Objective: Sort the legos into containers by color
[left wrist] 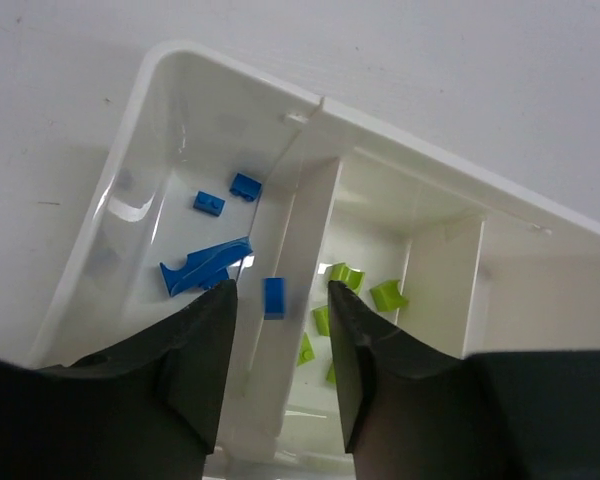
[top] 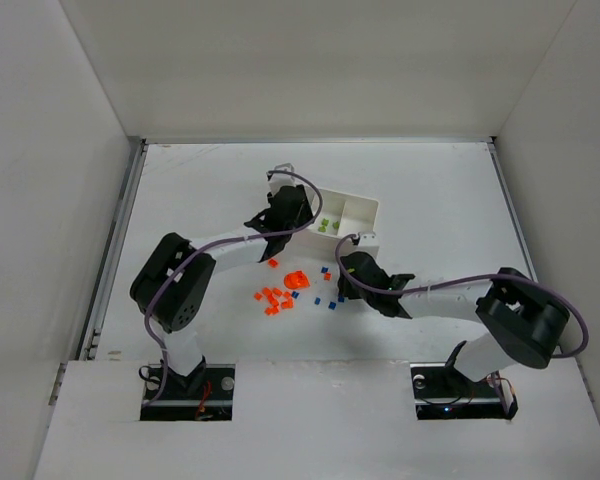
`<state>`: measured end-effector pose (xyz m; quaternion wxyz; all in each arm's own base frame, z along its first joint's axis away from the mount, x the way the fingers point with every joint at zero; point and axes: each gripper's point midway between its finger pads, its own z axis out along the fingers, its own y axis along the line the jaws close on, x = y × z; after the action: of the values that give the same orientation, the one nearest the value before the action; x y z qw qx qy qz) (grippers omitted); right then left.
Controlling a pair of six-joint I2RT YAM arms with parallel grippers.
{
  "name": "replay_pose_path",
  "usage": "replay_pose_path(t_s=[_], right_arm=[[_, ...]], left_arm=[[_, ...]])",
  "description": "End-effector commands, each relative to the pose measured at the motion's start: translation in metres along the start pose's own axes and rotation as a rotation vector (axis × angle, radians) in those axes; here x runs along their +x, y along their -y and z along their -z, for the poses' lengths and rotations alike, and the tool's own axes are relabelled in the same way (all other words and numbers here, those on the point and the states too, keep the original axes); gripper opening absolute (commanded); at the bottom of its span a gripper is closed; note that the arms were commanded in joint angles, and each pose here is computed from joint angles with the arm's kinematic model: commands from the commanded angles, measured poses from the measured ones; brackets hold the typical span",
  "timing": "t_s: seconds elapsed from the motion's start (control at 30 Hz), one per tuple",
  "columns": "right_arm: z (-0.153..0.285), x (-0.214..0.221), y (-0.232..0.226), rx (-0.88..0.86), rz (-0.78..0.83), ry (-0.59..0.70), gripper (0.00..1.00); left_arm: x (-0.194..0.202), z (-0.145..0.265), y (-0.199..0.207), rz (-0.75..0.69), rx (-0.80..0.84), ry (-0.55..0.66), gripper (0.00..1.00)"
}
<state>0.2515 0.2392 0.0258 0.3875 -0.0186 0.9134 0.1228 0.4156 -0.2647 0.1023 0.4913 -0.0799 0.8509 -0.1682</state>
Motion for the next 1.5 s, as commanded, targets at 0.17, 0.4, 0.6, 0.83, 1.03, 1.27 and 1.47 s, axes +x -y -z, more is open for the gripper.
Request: replay_pose_path(t_s=[0.17, 0.4, 0.6, 0.83, 1.03, 1.27, 1.47], right_arm=[[-0.013, -0.004, -0.004, 0.014, 0.018, 0.015, 0.39], [-0.014, -0.001, -0.004, 0.015, 0.026, 0.011, 0.3], [-0.012, -0.006, -0.004, 0.023, 0.019, 0.027, 0.21], [0.02, -0.041, -0.011, -0.021, -0.011, 0.103, 0.21], [0.048, -0.084, -0.028, -0.095, -0.033, 0.182, 0.21], [0.044, -0.165, -0.049, -0.133, -0.066, 0.3, 0.21], [-0.011, -0.2, -0.05, -0.073, -0.082, 0.305, 0.22]], left_arm=[[-0.04, 0.043, 0.023, 0.005, 0.077, 0.118, 0.41], [0.006, 0.094, 0.019, -0.042, 0.136, 0.068, 0.39], [0.061, 0.141, 0.008, -0.105, 0.181, 0.003, 0.39], [0.104, 0.177, 0.014, -0.169, 0.244, -0.068, 0.39], [0.129, 0.18, 0.02, -0.242, 0.253, -0.108, 0.39], [0.148, 0.173, 0.005, -0.288, 0.191, -0.115, 0.39], [0.157, 0.174, 0.006, -0.275, 0.206, -0.131, 0.39]])
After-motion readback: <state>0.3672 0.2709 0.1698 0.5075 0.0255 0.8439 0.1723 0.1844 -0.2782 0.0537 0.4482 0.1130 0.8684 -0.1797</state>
